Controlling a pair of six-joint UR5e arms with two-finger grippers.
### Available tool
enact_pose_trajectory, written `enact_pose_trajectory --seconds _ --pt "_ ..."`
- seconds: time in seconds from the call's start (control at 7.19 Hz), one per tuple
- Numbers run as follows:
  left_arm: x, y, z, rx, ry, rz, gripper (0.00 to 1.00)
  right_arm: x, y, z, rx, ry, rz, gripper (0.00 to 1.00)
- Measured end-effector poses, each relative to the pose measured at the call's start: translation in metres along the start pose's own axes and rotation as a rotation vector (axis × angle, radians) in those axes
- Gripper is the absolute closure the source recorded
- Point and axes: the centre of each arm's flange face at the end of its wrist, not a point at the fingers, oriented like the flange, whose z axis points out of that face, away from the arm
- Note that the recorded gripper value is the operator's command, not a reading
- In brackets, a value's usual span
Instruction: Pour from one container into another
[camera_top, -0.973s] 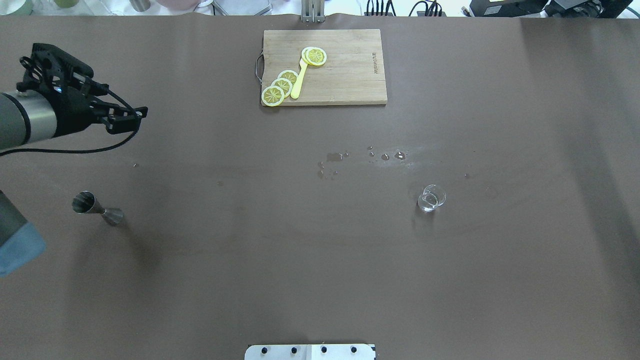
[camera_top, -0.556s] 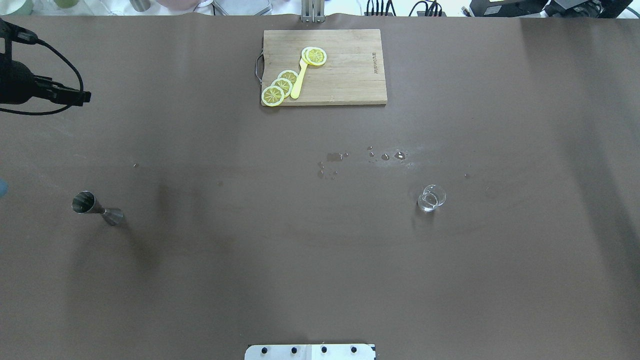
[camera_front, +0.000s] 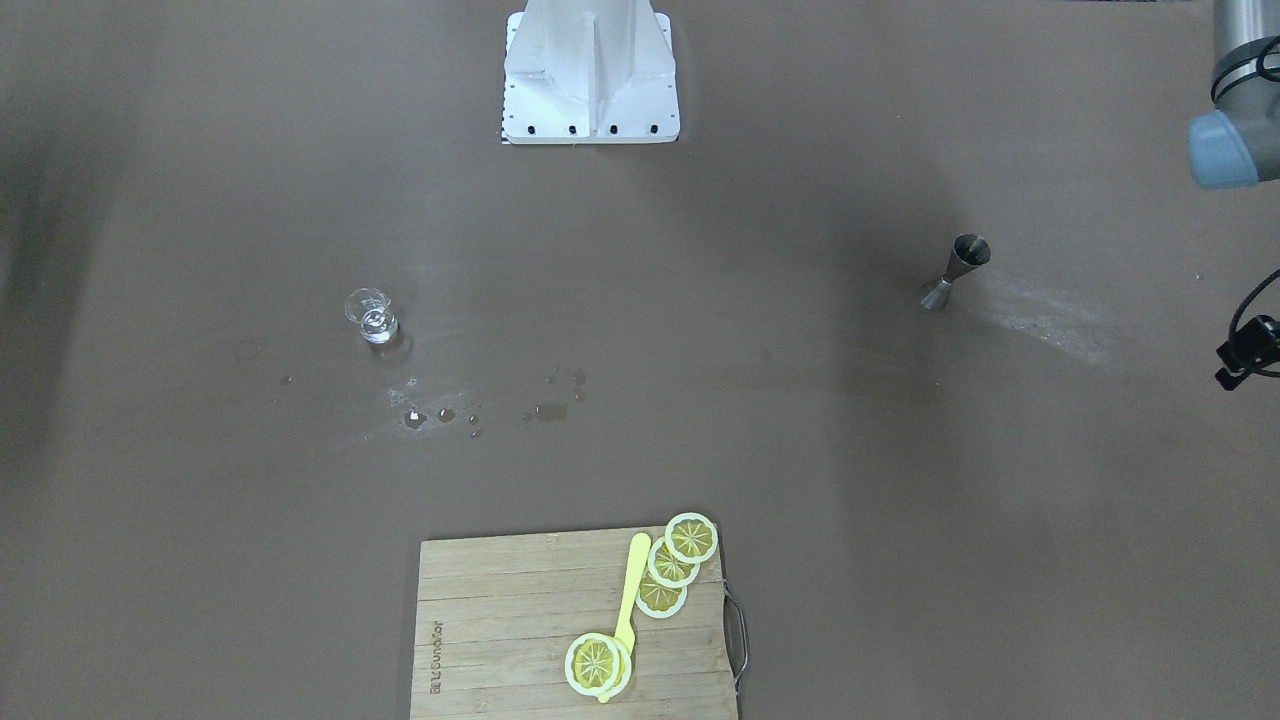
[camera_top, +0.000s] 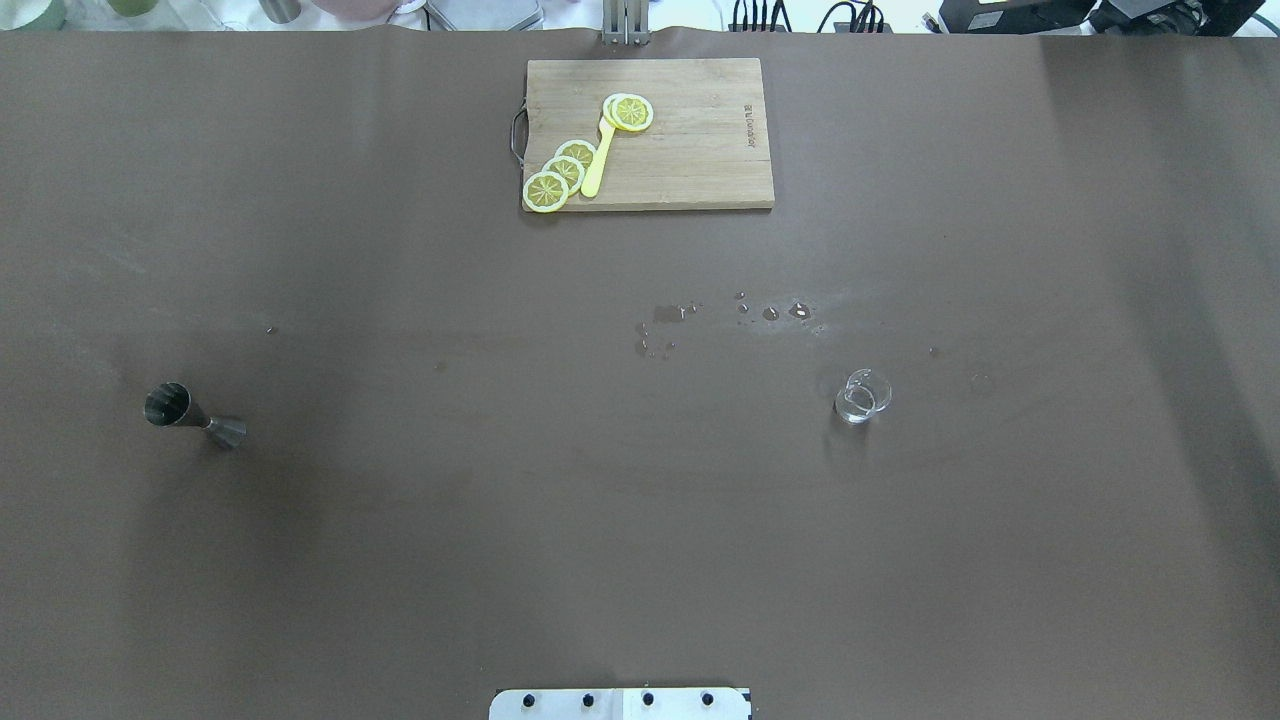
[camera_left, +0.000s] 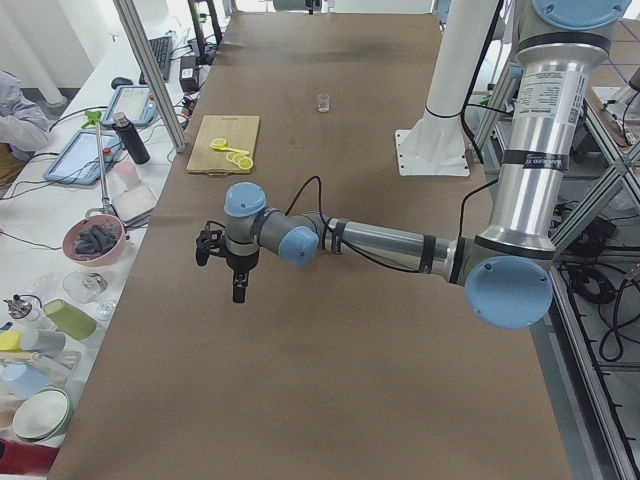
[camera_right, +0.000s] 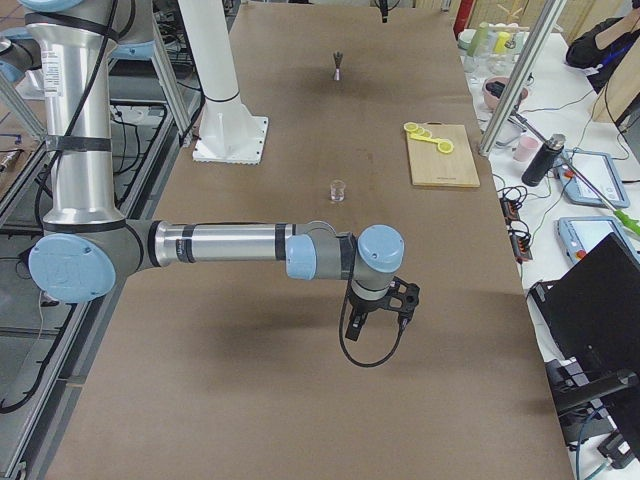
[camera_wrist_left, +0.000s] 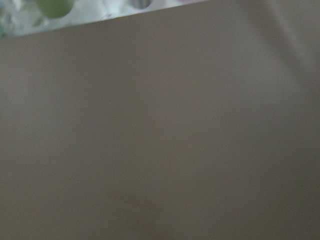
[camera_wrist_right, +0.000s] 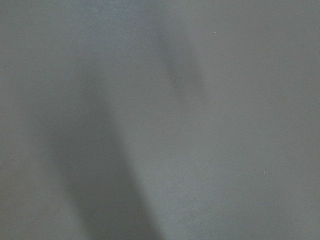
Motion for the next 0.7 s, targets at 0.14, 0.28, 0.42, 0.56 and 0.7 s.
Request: enact_pose_trajectory --seconds 0.14,0.28,0.42,0.56,0.7 --pt "-0.033 0.007 -0.002 -0.066 -0.006 -0.093 0.02 -0.001 0.0 0.0 0.001 -0.001 -0.002 0.0" --pt "-0.065 0.021 -0.004 -0.117 0.012 -0.146 0.02 -0.001 0.001 -0.001 0.001 -0.001 -0.002 0.0" --pt "-0.091 0.044 -0.003 -0.164 0.059 -0.167 0.02 -0.001 0.001 -0.001 0.0 -0.001 0.0 0.0" --pt "-0.11 0.064 -0.005 -0.198 0.117 -0.192 0.02 0.0 0.001 -0.001 -0.002 0.0 0.003 0.0" --pt "-0.125 0.075 -0.01 -0.205 0.158 -0.194 0.02 0.0 0.001 -0.001 -0.003 0.0 0.004 0.0"
